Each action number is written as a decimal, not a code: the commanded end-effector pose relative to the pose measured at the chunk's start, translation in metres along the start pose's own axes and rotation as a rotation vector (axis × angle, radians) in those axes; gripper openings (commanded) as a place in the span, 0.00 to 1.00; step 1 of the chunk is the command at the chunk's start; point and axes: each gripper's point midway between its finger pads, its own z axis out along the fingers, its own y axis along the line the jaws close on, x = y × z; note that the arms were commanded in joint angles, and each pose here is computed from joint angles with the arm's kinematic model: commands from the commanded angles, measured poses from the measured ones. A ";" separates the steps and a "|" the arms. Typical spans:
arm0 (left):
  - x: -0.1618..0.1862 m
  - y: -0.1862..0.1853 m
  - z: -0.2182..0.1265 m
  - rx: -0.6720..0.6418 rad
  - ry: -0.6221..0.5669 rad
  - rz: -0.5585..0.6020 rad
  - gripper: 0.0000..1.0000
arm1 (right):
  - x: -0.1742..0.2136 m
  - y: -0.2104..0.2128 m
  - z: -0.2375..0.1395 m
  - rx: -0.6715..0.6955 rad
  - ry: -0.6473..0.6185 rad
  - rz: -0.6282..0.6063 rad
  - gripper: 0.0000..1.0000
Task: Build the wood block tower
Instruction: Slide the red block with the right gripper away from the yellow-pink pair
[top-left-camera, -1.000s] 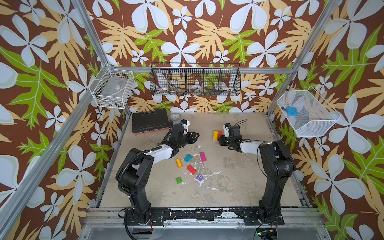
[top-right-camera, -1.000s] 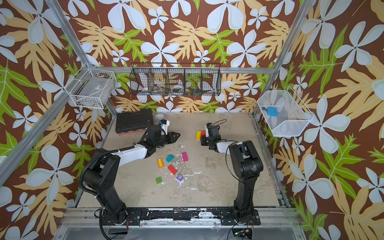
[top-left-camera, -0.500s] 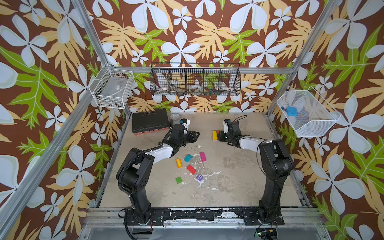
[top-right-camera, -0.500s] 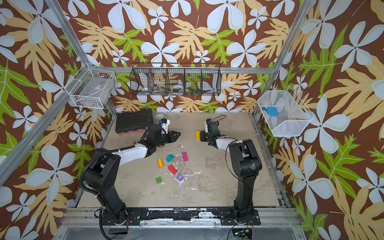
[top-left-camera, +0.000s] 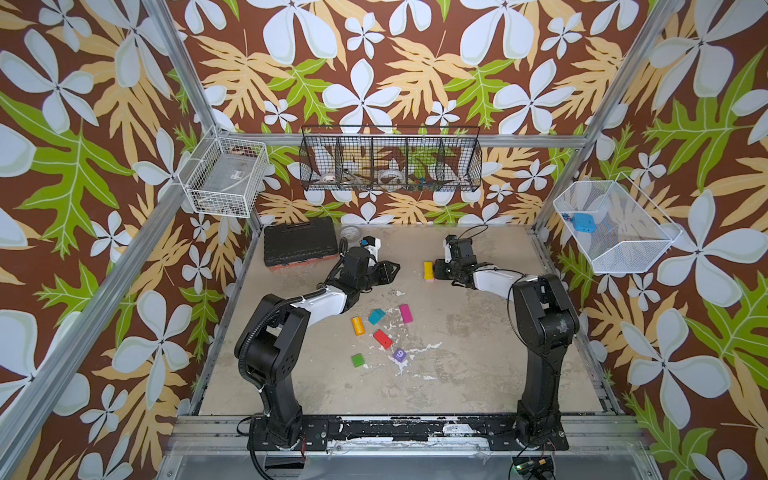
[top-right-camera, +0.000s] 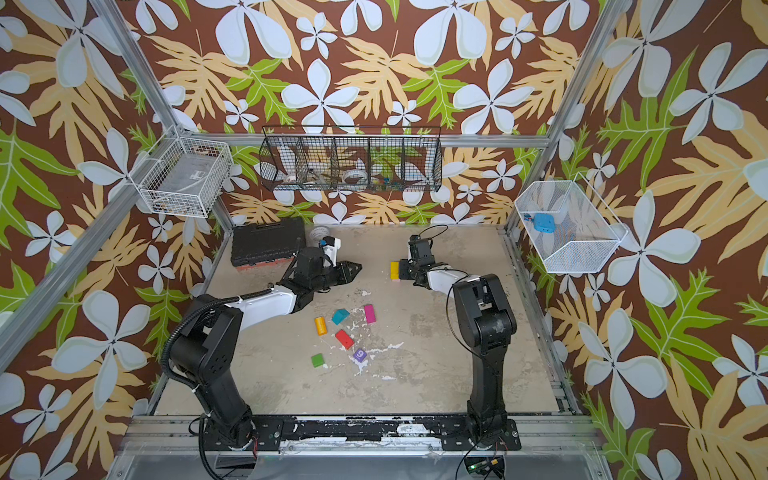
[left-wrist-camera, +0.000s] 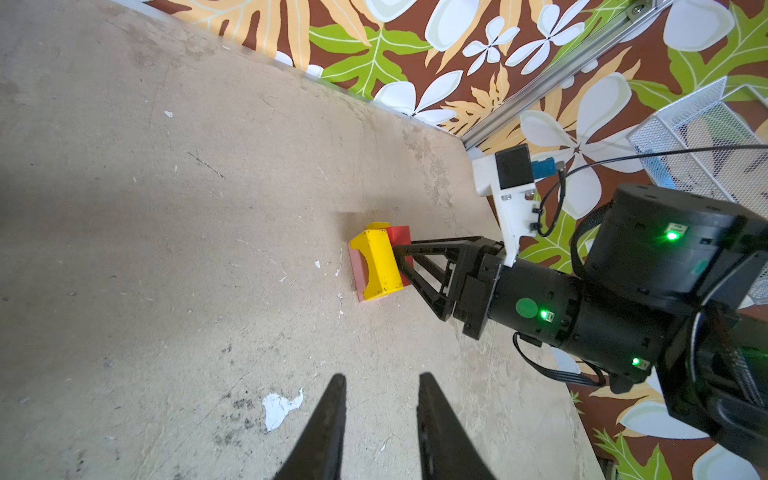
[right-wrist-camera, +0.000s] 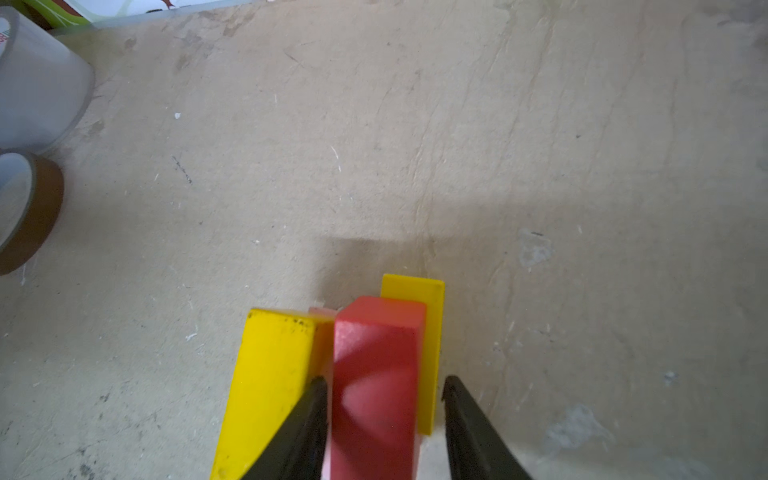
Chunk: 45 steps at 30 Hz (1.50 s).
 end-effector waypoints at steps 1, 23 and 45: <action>-0.001 -0.002 0.001 0.007 0.003 0.006 0.32 | 0.003 -0.006 0.003 0.047 0.022 -0.012 0.42; -0.004 -0.002 0.005 0.005 0.013 0.021 0.30 | -0.016 -0.006 -0.007 0.095 0.068 -0.029 0.19; -0.015 0.008 0.023 -0.010 0.035 0.026 0.30 | -0.029 -0.012 0.014 0.035 0.226 0.012 0.15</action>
